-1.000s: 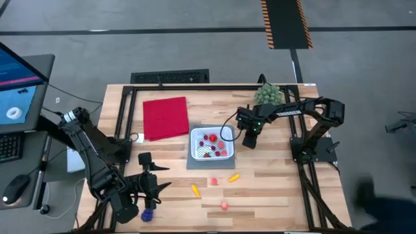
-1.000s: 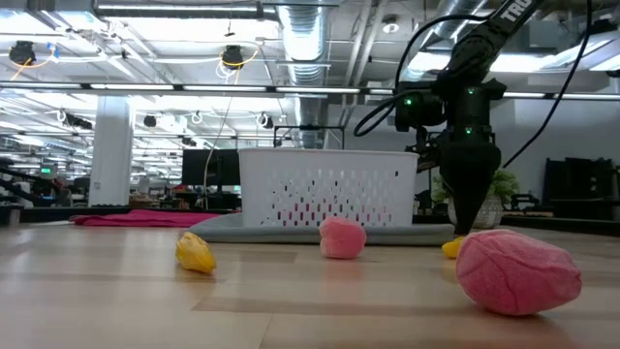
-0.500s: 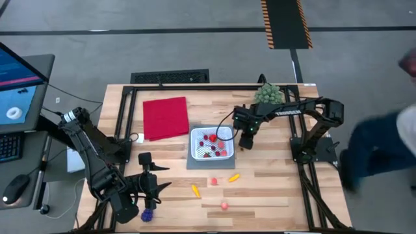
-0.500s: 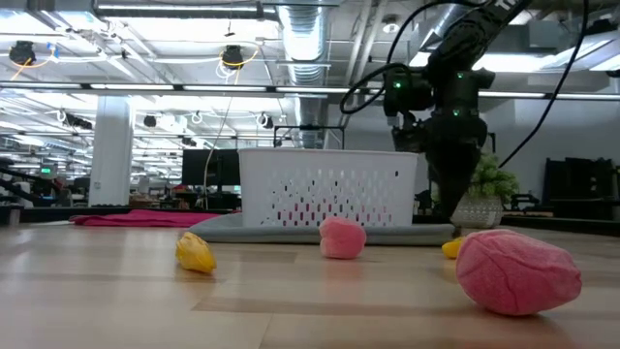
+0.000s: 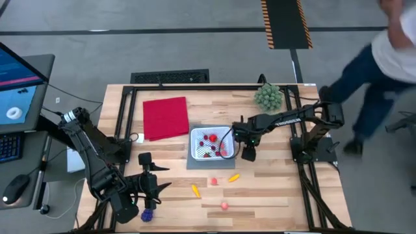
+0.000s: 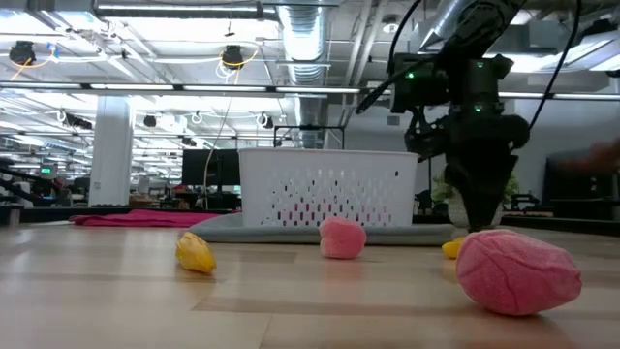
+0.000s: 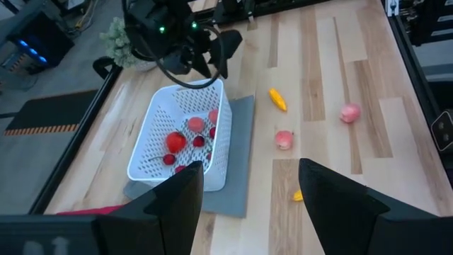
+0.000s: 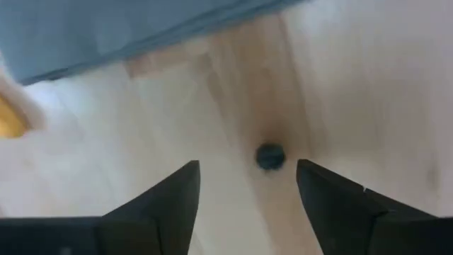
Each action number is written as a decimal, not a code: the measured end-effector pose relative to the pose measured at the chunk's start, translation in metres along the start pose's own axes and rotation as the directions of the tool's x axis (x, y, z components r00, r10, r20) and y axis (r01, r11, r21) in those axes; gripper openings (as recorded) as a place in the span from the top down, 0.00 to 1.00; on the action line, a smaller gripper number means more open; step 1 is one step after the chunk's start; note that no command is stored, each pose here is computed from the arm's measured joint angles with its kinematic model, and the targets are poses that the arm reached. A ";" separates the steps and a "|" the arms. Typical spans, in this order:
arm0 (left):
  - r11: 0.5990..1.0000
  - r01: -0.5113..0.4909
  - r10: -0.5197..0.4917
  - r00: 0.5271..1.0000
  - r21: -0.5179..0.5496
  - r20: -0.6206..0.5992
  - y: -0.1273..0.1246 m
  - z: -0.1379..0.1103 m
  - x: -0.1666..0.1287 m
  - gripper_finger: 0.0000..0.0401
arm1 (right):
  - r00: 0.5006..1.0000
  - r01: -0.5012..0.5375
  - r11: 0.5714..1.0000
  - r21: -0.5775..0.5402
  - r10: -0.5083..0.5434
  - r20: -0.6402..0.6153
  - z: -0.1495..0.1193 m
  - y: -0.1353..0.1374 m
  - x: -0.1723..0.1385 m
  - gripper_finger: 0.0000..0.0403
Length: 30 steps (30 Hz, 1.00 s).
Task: Pick and placing Produce into tupperware
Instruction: Put the blueberry into the white basket
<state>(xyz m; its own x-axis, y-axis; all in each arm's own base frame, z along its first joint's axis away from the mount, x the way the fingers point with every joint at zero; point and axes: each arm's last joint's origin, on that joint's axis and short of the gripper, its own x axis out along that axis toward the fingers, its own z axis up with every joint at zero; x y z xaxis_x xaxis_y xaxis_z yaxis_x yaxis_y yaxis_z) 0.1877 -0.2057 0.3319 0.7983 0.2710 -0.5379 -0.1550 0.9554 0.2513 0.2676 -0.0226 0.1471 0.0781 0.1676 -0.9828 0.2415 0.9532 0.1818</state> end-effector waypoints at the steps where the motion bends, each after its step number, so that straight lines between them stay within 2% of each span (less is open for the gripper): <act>1: 1.000 0.000 0.000 1.000 0.000 0.000 0.000 0.000 0.000 0.44 | 1.000 0.018 1.000 -0.010 -0.018 0.015 0.001 0.000 0.000 0.35; 5: 1.000 0.000 0.000 1.000 -0.002 0.002 0.000 0.000 0.000 0.44 | 0.997 0.017 0.999 -0.028 -0.014 0.080 0.007 0.002 0.000 0.35; 11: 1.000 0.001 -0.001 1.000 -0.002 0.002 0.000 0.000 0.000 0.44 | 0.998 0.049 0.999 -0.007 -0.049 0.033 0.006 -0.006 0.004 0.36; 15: 1.000 0.001 -0.001 1.000 -0.002 0.002 0.000 0.000 0.000 0.44 | 0.996 0.068 0.998 -0.002 -0.068 0.050 0.007 -0.008 0.003 0.38; 30: 1.000 0.004 -0.004 1.000 -0.005 0.004 0.000 0.000 0.000 0.44 | 0.995 0.101 0.995 0.003 -0.101 -0.008 0.004 -0.009 0.016 0.60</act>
<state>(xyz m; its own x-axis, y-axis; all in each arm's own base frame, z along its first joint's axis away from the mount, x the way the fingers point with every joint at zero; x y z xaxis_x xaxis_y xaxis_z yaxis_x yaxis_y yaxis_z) 0.1877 -0.2063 0.3323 0.8011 0.2663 -0.5361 -0.1546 0.9572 0.2446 0.2706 -0.0299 0.1298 0.0454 0.0727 -0.9963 0.2506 0.9646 0.0818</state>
